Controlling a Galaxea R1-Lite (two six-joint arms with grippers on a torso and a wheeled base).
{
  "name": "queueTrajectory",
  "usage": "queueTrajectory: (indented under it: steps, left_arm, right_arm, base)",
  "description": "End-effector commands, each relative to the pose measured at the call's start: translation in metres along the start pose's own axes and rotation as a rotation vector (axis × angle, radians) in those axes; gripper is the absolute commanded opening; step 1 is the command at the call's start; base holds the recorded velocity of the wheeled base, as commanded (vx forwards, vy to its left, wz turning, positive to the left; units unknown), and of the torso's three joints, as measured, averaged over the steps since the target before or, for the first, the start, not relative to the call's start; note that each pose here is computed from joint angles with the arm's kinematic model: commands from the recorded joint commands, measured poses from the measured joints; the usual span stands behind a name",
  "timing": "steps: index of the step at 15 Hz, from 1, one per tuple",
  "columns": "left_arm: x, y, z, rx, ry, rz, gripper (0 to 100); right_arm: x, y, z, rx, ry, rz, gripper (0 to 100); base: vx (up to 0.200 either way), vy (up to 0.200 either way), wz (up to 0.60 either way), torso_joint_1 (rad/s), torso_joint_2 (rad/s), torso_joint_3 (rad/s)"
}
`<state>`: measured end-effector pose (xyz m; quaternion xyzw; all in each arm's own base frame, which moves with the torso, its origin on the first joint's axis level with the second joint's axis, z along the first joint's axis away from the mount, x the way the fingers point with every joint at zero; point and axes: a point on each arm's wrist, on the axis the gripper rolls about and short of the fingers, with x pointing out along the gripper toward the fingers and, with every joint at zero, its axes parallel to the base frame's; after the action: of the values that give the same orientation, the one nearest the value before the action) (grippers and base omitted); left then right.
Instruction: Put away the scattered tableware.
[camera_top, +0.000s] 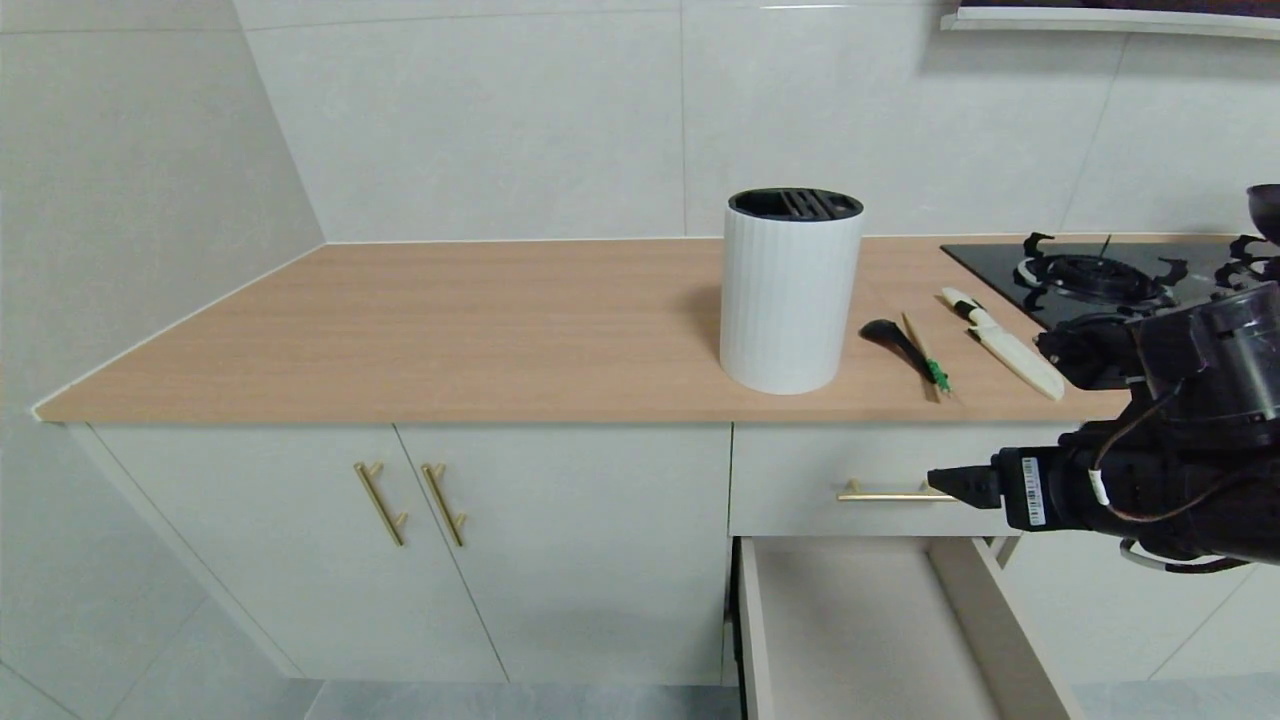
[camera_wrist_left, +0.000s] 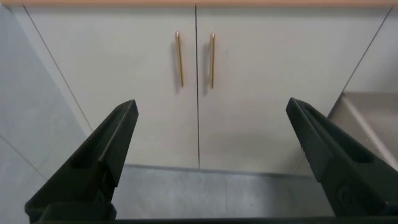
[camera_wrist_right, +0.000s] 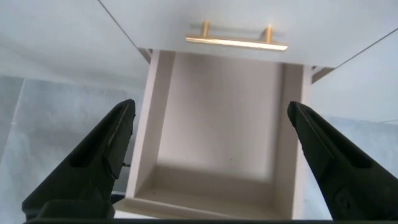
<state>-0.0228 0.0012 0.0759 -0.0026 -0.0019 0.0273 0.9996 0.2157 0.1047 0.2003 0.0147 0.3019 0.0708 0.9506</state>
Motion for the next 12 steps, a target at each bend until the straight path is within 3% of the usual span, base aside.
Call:
queueTrajectory:
  steps: [1, 5, 8, 12]
  left_arm:
    - [0.000, 0.000, 0.000, -0.001, 0.002, 0.002, 100]
    - [0.000, 0.000, 0.000, -0.001, 0.002, 0.002, 100]
    - [0.000, 0.000, 0.000, -0.001, 0.002, 0.002, 100]
    - [0.000, 0.000, 0.000, -0.001, 0.002, 0.002, 100]
  right_arm:
    - [0.001, 0.000, 0.000, 0.000, 0.002, -0.001, 100]
    - [0.008, 0.005, 0.011, -0.018, -0.079, 0.021, 100]
    - [0.028, 0.009, 0.042, 0.011, -0.174, 0.017, 100]
    - [0.065, 0.003, 0.066, 0.041, -0.146, -0.061, 100]
  base:
    - [0.000, 0.000, 0.00, 0.207, -0.49, -0.276]
    - [0.000, 0.000, 0.00, 0.072, -0.16, -0.090]
    - [0.000, 0.000, 0.00, 0.000, 0.00, 0.000]
    - [0.000, 0.000, 0.00, 0.000, 0.00, 0.000]
